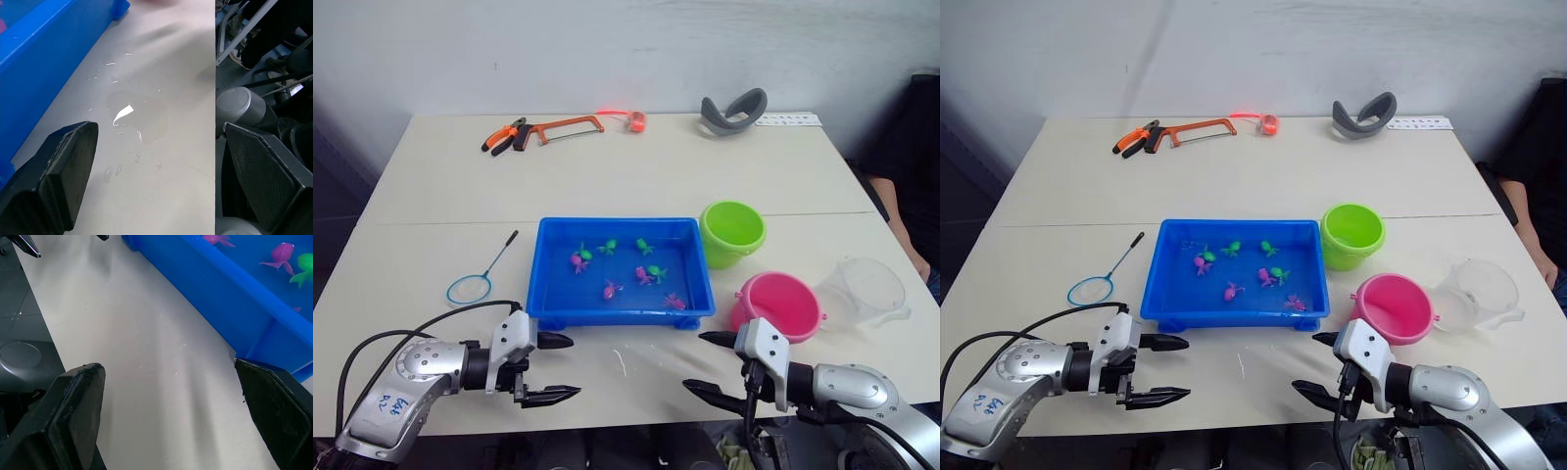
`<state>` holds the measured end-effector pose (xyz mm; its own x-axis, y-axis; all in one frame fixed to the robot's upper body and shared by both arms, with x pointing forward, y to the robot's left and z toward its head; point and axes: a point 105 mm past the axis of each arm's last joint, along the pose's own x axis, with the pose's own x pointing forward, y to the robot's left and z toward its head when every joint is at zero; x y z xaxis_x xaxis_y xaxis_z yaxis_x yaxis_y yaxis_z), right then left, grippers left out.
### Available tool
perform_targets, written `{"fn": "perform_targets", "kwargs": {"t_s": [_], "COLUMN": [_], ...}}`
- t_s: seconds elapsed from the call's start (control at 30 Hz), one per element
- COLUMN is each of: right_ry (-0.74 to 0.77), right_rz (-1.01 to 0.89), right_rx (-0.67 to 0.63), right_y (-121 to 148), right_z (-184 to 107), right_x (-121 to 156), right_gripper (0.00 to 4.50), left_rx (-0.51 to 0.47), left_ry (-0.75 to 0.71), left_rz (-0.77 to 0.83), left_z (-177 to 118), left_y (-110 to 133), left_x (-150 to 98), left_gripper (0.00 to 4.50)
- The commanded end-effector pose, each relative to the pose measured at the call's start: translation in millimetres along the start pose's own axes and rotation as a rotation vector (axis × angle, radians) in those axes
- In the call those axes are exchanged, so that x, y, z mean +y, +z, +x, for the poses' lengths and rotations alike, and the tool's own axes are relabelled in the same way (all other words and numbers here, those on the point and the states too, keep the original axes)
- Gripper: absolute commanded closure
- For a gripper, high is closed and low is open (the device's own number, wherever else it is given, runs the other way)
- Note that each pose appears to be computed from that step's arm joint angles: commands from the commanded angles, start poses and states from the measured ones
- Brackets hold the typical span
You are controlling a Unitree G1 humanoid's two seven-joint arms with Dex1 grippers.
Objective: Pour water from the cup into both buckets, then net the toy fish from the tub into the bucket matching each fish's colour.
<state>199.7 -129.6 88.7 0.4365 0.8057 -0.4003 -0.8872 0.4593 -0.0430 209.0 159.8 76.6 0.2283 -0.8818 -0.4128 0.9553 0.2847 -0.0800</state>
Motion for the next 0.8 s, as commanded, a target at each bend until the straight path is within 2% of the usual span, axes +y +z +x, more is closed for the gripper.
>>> {"fn": "perform_targets", "kwargs": {"t_s": [0.03, 0.23, 0.3, 0.47, 0.6, 0.8], "right_ry": [-0.01, -0.05, -0.082, -0.146, -0.315, -0.687], "right_rz": [-0.026, -0.034, -0.04, 0.088, 0.177, 0.295], "right_rx": [-0.022, -0.051, -0.077, -0.194, -0.263, -0.264], "right_y": [7, 13, 18, 39, 47, 28], "right_z": [-4, -5, -7, -22, -48, -115], "right_x": [-4, -9, -12, -3, -7, -15], "right_gripper": [0.0, 0.0, 0.0, 0.0, 0.0, 0.0], "left_rx": [-0.021, -0.056, -0.098, -0.242, -0.312, -0.294], "left_ry": [-0.021, -0.053, -0.087, -0.204, -0.269, -0.362], "left_rz": [0.025, 0.028, 0.036, 0.001, 0.008, 0.102], "left_z": [3, 7, 8, 4, 6, 24], "left_y": [4, 15, 28, 78, 110, 132], "left_x": [-4, -6, -10, -17, -9, 8], "left_gripper": [0.02, 0.02, 0.02, 0.02, 0.02, 0.02]}}
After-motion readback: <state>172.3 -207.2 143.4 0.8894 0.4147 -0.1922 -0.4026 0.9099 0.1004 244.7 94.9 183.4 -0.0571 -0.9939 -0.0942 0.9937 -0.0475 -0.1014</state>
